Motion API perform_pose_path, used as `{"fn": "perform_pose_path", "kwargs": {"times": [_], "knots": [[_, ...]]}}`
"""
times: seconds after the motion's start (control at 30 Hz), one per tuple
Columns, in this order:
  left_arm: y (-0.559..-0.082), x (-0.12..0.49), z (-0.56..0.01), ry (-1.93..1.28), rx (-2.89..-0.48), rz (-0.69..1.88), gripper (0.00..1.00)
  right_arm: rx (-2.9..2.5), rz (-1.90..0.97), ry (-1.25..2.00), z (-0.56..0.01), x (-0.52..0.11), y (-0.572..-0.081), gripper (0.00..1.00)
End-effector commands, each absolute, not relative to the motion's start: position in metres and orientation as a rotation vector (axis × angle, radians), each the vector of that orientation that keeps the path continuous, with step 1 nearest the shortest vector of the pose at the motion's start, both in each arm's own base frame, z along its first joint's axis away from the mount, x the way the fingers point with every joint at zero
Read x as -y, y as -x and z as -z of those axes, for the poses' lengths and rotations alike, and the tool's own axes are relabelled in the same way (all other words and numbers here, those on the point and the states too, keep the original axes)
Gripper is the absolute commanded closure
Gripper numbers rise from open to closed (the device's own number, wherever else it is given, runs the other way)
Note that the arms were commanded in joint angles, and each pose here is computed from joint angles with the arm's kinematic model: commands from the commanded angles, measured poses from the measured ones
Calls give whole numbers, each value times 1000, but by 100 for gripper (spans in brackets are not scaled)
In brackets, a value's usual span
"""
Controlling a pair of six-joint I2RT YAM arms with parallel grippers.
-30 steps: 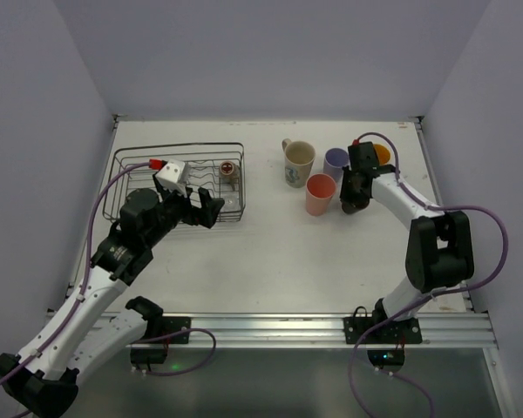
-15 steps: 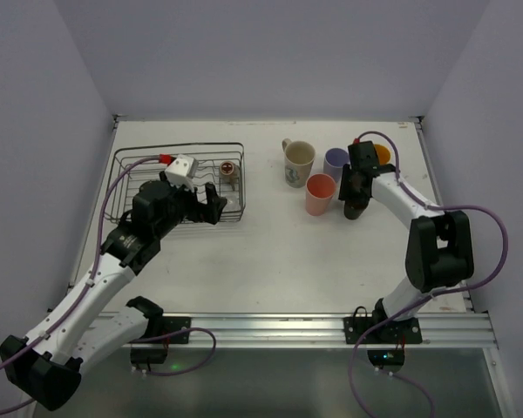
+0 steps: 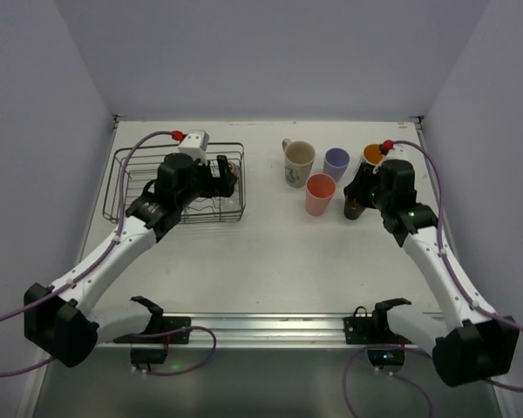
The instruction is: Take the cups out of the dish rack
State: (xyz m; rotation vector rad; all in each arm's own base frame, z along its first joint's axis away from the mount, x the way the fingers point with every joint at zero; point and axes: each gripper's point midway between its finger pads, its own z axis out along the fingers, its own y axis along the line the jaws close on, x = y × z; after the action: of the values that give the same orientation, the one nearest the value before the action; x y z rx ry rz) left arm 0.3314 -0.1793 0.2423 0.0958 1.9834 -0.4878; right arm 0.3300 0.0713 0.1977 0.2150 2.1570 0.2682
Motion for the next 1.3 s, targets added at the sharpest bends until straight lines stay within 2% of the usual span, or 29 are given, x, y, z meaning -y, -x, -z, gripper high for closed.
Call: {"fn": "perform_pose_path", "kwargs": {"times": [0.0,0.03,0.07,0.1,0.23,0.3,0.47,0.7,0.8,1.07,1.17,1.27], "knots": [[-376,171,-230,23,-1979,332,7,-1986,-457,-187,-225,-92,-320,56],[-384,169,-225,17,-1988,289,11,-1983,-482,-198,-212,-94,-314,57],[-390,170,-221,16,-1992,266,15,-1891,-515,-179,-231,-96,-311,59],[-403,172,-215,18,-2000,236,21,-1893,-516,-183,-222,-95,-307,61],[-432,179,-201,-26,-2013,164,29,-1822,-546,-195,-233,-94,-300,73],[-445,179,-189,-31,-2053,146,32,-1787,-590,-169,-240,-100,-296,75],[-466,185,-174,-78,-2086,126,32,-1786,-606,-160,-242,-102,-293,75],[-483,181,-145,-71,-2145,44,24,-1790,-625,-139,-242,-106,-292,75],[-487,182,-138,-87,-2161,33,24,-1802,-633,-134,-239,-108,-293,75],[-488,179,-120,-87,-2193,15,28,-1809,-633,-134,-237,-108,-293,74],[-489,177,-116,-80,-2205,8,32,-1802,-632,-132,-239,-108,-293,74],[-490,176,-115,-78,-2208,13,41,-1799,-631,-133,-240,-108,-292,74]]}}
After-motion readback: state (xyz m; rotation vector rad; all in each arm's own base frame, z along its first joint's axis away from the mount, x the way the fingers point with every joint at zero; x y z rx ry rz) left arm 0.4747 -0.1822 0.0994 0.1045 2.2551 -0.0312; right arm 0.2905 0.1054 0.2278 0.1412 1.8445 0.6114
